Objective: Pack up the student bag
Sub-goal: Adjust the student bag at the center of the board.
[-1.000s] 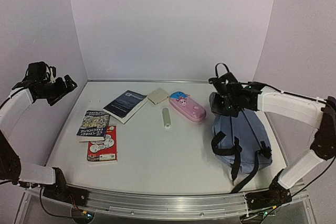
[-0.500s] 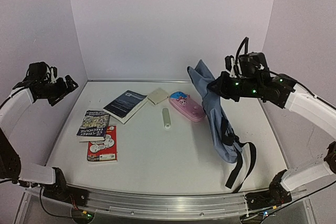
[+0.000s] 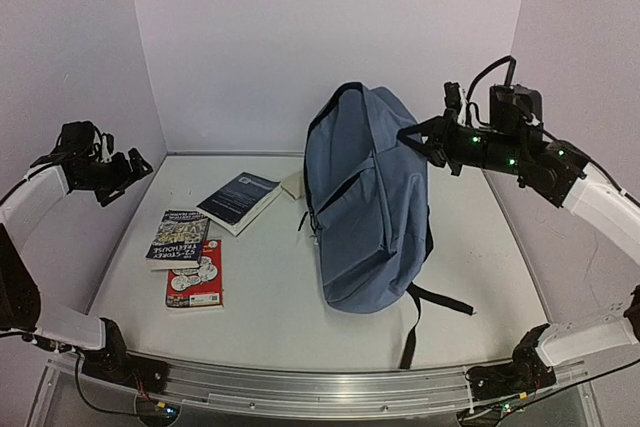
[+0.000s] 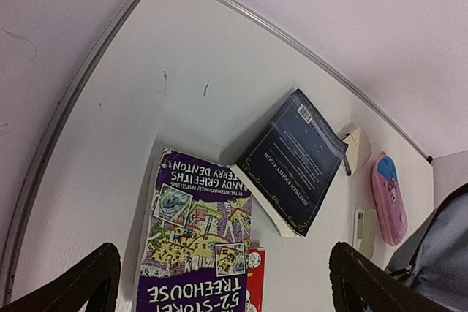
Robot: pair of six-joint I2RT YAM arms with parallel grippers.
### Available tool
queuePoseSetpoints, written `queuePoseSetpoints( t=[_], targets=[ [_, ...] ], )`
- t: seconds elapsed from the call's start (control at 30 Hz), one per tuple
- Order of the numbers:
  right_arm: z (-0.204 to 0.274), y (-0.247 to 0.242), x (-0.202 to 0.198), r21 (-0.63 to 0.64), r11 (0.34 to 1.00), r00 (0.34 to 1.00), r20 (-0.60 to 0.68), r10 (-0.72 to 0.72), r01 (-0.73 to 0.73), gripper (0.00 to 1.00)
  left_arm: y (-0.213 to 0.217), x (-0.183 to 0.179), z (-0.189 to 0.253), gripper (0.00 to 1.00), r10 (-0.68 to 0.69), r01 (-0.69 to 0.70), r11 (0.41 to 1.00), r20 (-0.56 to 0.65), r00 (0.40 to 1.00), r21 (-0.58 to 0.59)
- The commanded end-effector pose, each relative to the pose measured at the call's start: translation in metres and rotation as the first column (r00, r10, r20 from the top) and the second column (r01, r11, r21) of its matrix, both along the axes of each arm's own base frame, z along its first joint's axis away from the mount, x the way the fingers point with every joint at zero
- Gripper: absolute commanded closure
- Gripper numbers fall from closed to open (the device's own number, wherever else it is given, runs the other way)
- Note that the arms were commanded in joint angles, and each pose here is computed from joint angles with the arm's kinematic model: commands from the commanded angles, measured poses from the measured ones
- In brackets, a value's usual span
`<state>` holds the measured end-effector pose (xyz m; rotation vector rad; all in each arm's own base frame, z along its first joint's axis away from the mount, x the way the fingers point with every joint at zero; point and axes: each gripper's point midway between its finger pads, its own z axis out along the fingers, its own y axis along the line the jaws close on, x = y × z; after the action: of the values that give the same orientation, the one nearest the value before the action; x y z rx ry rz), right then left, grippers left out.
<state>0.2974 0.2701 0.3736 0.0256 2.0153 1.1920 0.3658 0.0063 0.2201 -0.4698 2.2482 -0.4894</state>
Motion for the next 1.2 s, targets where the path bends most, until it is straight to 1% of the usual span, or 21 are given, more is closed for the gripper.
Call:
queuePoseSetpoints(
  t=[0.0, 0.17, 0.2, 0.27, 0.33, 0.37, 0.4, 0.43, 0.47, 0.53, 0.6, 0.63, 0.7, 0.77, 0.83, 0.9, 0.97, 1.0, 1.1, 1.13, 1.17],
  targets=[
    [-0.060, -0.034, 0.048, -0.011, 0.992, 0.986, -0.109, -0.124, 0.123, 1.00, -0.005, 0.004, 0.008, 0.00, -0.029, 0.029, 1.000, 0.013, 0.999, -0.011],
    [-0.123, -0.082, 0.071, -0.125, 0.964, 0.948, -0.189, -0.257, 0.236, 1.00, -0.005, 0.004, 0.006, 0.00, -0.031, 0.031, 0.999, 0.002, 1.000, -0.016],
    [-0.131, -0.095, 0.076, -0.163, 0.946, 0.934, -0.184, -0.307, 0.279, 0.97, -0.005, 0.004, 0.006, 0.00, -0.032, 0.032, 0.999, 0.004, 0.999, -0.014],
    [-0.146, -0.119, 0.080, -0.267, 0.894, 0.896, -0.169, -0.410, 0.358, 0.86, -0.005, 0.004, 0.007, 0.00, -0.034, 0.034, 0.999, 0.007, 0.999, -0.011],
    [-0.154, -0.145, 0.083, -0.381, 0.814, 0.848, -0.127, -0.515, 0.437, 0.78, -0.005, 0.004, 0.008, 0.00, -0.035, 0.035, 0.999, 0.011, 0.999, -0.008],
    [-0.157, -0.154, 0.084, -0.423, 0.780, 0.831, -0.105, -0.547, 0.461, 0.70, -0.005, 0.003, 0.009, 0.00, -0.035, 0.036, 0.999, 0.013, 0.999, -0.008],
    [-0.158, -0.163, 0.084, -0.458, 0.745, 0.812, -0.082, -0.578, 0.484, 0.62, -0.005, 0.003, 0.009, 0.00, -0.036, 0.036, 0.999, 0.014, 0.999, -0.007],
    [-0.159, -0.170, 0.085, -0.488, 0.714, 0.797, -0.058, -0.601, 0.503, 0.58, -0.005, 0.003, 0.010, 0.00, -0.037, 0.037, 0.999, 0.016, 0.999, -0.006],
    [-0.160, -0.177, 0.085, -0.516, 0.683, 0.783, -0.038, -0.621, 0.517, 0.55, -0.005, 0.003, 0.011, 0.00, -0.039, 0.039, 0.999, 0.018, 0.999, -0.007],
    [-0.156, -0.191, 0.086, -0.562, 0.621, 0.753, 0.005, -0.658, 0.546, 0.42, -0.006, 0.003, 0.011, 0.00, -0.042, 0.043, 0.999, 0.019, 0.999, -0.008],
    [-0.147, -0.200, 0.086, -0.591, 0.577, 0.738, 0.046, -0.673, 0.563, 0.27, -0.006, 0.003, 0.012, 0.00, -0.045, 0.045, 0.999, 0.023, 0.999, -0.008],
    [-0.139, -0.201, 0.086, -0.592, 0.570, 0.739, 0.064, -0.671, 0.569, 0.21, -0.006, 0.003, 0.012, 0.00, -0.045, 0.045, 0.999, 0.024, 0.999, -0.008],
    [-0.120, -0.204, 0.085, -0.583, 0.562, 0.740, 0.103, -0.665, 0.586, 0.14, -0.007, 0.002, 0.013, 0.00, -0.046, 0.046, 0.999, 0.026, 0.999, -0.008],
    [-0.100, -0.207, 0.082, -0.575, 0.555, 0.741, 0.139, -0.657, 0.601, 0.11, -0.007, 0.002, 0.013, 0.00, -0.047, 0.047, 0.999, 0.029, 0.998, -0.007],
    [-0.086, -0.206, 0.080, -0.567, 0.564, 0.752, 0.158, -0.640, 0.600, 0.10, -0.007, 0.002, 0.013, 0.00, -0.049, 0.049, 0.999, 0.030, 0.998, -0.008],
    [-0.083, -0.196, 0.079, -0.556, 0.610, 0.785, 0.135, -0.604, 0.565, 0.09, -0.008, 0.002, 0.014, 0.00, -0.052, 0.052, 0.999, 0.032, 0.998, -0.009],
    [-0.090, -0.179, 0.080, -0.543, 0.666, 0.823, 0.087, -0.562, 0.512, 0.09, -0.008, 0.002, 0.015, 0.00, -0.054, 0.054, 0.998, 0.040, 0.998, -0.008],
    [-0.097, -0.169, 0.081, -0.545, 0.681, 0.835, 0.067, -0.545, 0.489, 0.09, -0.009, 0.002, 0.015, 0.00, -0.055, 0.055, 0.998, 0.045, 0.998, -0.007],
    [-0.113, -0.127, 0.082, -0.574, 0.684, 0.858, 0.066, -0.510, 0.450, 0.10, -0.009, 0.001, 0.014, 0.00, -0.056, 0.057, 0.998, 0.048, 0.997, -0.007],
    [-0.121, -0.111, 0.086, -0.591, 0.679, 0.865, 0.064, -0.498, 0.435, 0.13, -0.009, 0.001, 0.013, 0.00, -0.055, 0.055, 0.998, 0.044, 0.998, -0.005],
    [-0.129, -0.094, 0.089, -0.600, 0.686, 0.876, 0.055, -0.479, 0.413, 0.21, -0.008, 0.002, 0.012, 0.00, -0.054, 0.054, 0.999, 0.041, 0.998, -0.005]
  ],
)
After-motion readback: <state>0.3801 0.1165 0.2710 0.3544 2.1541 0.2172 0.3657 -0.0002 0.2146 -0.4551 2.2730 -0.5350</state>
